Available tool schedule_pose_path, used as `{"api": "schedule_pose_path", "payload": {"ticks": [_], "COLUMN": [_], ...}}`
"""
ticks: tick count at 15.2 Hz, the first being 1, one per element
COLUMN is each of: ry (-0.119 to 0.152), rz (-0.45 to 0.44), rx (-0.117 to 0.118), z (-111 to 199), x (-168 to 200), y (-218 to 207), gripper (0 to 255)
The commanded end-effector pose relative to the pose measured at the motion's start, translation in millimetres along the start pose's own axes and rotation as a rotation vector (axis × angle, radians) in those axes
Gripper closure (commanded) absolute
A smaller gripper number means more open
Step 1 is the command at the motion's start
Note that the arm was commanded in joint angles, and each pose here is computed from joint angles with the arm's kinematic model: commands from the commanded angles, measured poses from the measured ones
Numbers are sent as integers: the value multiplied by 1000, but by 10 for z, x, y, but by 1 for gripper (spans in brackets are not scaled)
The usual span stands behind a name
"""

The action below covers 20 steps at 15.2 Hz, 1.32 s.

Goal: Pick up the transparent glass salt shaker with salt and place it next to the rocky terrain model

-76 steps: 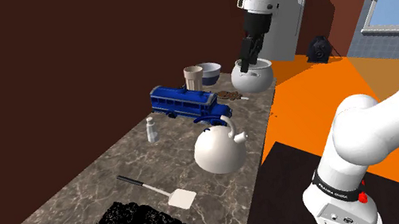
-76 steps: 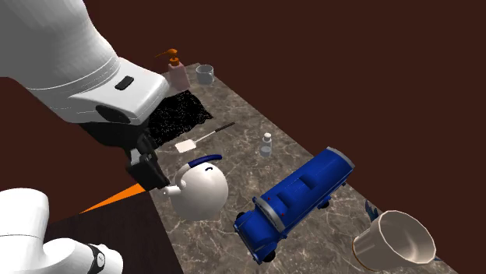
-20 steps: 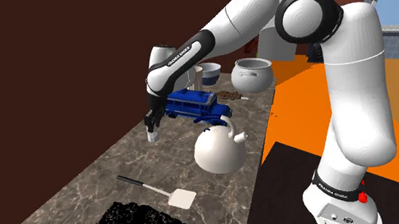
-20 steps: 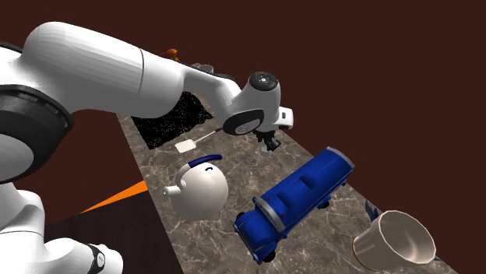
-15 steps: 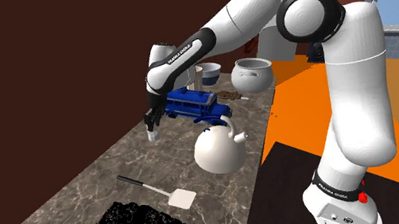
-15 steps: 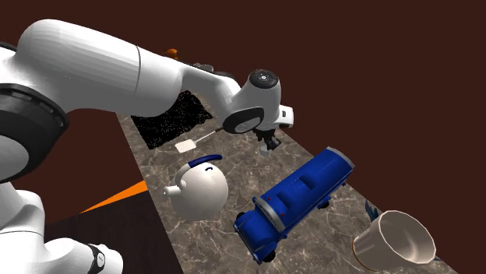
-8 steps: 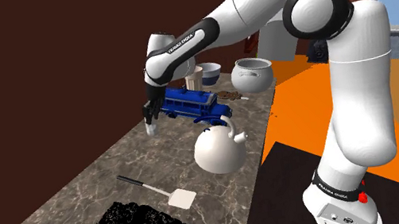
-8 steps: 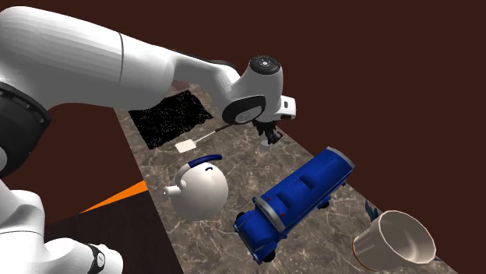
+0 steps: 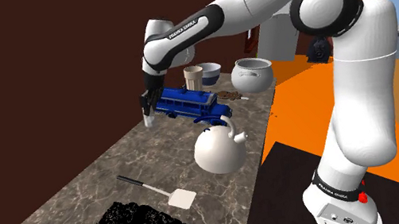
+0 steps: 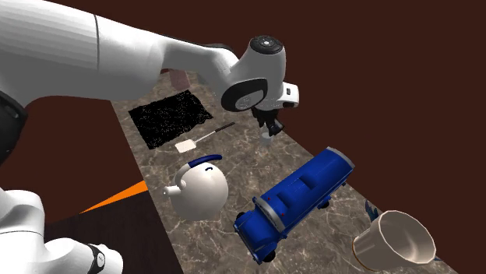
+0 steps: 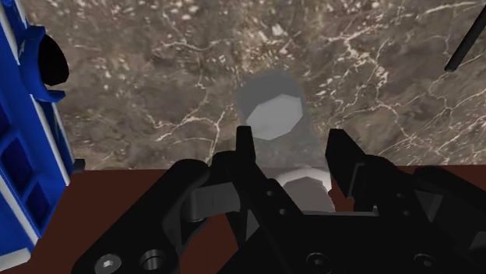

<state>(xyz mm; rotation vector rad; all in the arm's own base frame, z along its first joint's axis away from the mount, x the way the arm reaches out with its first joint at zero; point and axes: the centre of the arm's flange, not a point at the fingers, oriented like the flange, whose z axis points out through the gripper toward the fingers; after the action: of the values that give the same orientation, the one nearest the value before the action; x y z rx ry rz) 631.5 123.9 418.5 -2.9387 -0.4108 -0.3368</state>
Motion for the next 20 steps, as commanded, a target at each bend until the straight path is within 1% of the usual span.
{"api": "schedule_pose_path", "payload": {"ticks": [1,17,18,20], "ry": [0,0,0,0], "rz": [0,0,0,0], "rx": [0,0,0,0], "z": [-102,-915,-924,-885], "x": [29,234,235,269], "y": [-7,-110,-111,-370], "gripper": [255,255,255,255]}}
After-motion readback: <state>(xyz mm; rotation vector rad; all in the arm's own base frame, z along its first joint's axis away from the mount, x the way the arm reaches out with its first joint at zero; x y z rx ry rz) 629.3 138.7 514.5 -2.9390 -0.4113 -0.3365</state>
